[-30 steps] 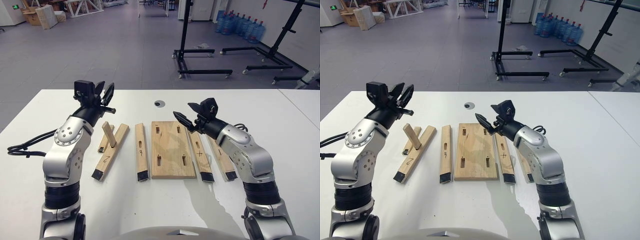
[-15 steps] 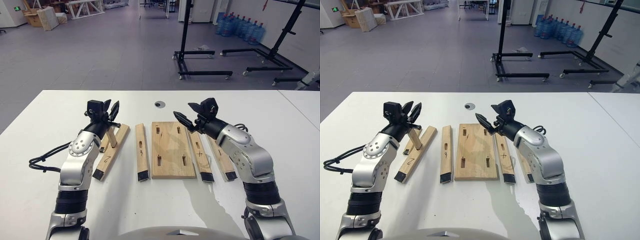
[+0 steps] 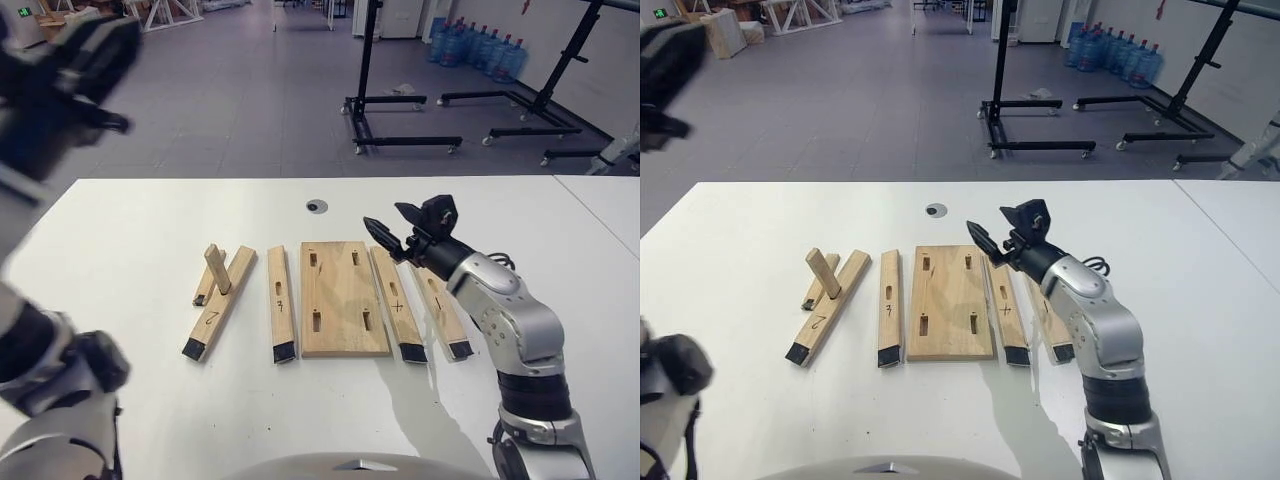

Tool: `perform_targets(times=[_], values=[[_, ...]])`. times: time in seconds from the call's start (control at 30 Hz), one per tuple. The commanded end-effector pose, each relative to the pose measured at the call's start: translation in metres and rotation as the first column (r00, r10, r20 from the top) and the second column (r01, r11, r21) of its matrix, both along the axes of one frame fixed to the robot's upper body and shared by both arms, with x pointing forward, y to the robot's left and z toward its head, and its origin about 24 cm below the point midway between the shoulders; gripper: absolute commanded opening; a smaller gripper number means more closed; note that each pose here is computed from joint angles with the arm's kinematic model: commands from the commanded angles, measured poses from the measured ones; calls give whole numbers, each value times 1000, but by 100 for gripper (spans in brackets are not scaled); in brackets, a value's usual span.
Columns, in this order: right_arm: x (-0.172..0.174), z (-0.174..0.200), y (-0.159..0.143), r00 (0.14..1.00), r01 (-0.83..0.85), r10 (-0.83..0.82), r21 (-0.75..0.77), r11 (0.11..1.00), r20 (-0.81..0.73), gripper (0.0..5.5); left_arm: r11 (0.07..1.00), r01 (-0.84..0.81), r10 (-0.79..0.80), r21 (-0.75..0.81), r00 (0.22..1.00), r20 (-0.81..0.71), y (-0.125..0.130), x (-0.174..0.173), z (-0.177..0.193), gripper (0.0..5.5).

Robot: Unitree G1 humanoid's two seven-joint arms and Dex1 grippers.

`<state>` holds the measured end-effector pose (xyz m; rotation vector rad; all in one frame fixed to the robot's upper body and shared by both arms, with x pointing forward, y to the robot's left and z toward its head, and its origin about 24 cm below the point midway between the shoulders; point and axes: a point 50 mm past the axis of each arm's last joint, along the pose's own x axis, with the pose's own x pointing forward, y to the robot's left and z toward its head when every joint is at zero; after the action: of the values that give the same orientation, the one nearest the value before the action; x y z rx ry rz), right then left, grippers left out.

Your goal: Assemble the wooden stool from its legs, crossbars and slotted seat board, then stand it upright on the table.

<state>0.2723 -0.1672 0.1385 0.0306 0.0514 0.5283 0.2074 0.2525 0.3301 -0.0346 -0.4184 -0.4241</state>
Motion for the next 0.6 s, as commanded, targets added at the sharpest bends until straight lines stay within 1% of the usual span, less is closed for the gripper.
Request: perform_targets(times=[0.03, 0.1, 0.13, 0.17, 0.23, 0.3, 0.37, 0.47, 0.6], values=[[-11, 0, -29, 996, 88, -88, -26, 996, -12, 399, 995, 90, -76, 39, 959, -273, 51, -30, -38, 151], [-13, 1, -39, 993, 113, -114, -43, 993, -10, 399, 988, 144, -99, 64, 885, -454, 54, -33, -75, 151], [-13, 2, -43, 992, 122, -122, -50, 991, -8, 399, 982, 181, -125, 54, 836, -534, 51, -36, -96, 151], [-13, 2, -44, 992, 128, -128, -50, 991, -6, 399, 976, 217, -167, 10, 778, -606, 44, -41, -121, 151], [-11, 1, -41, 992, 124, -124, -44, 991, -7, 399, 980, 195, -162, -29, 716, -679, 33, -47, -157, 151], [-11, -1, -34, 994, 110, -110, -37, 993, -11, 399, 991, 129, -106, -22, 689, -717, 26, -45, -181, 151], [-10, -3, -26, 996, 93, -93, -26, 995, -15, 399, 996, 84, -48, 12, 677, -734, 14, -40, -197, 151], [-9, -4, -21, 996, 82, -83, -20, 996, -15, 399, 995, 18, 55, 93, 685, -727, 2, -32, -205, 151], [-10, -5, -16, 997, 77, -77, -9, 997, -18, 399, 984, -44, 156, 170, 662, -733, -12, -27, -214, 151]])
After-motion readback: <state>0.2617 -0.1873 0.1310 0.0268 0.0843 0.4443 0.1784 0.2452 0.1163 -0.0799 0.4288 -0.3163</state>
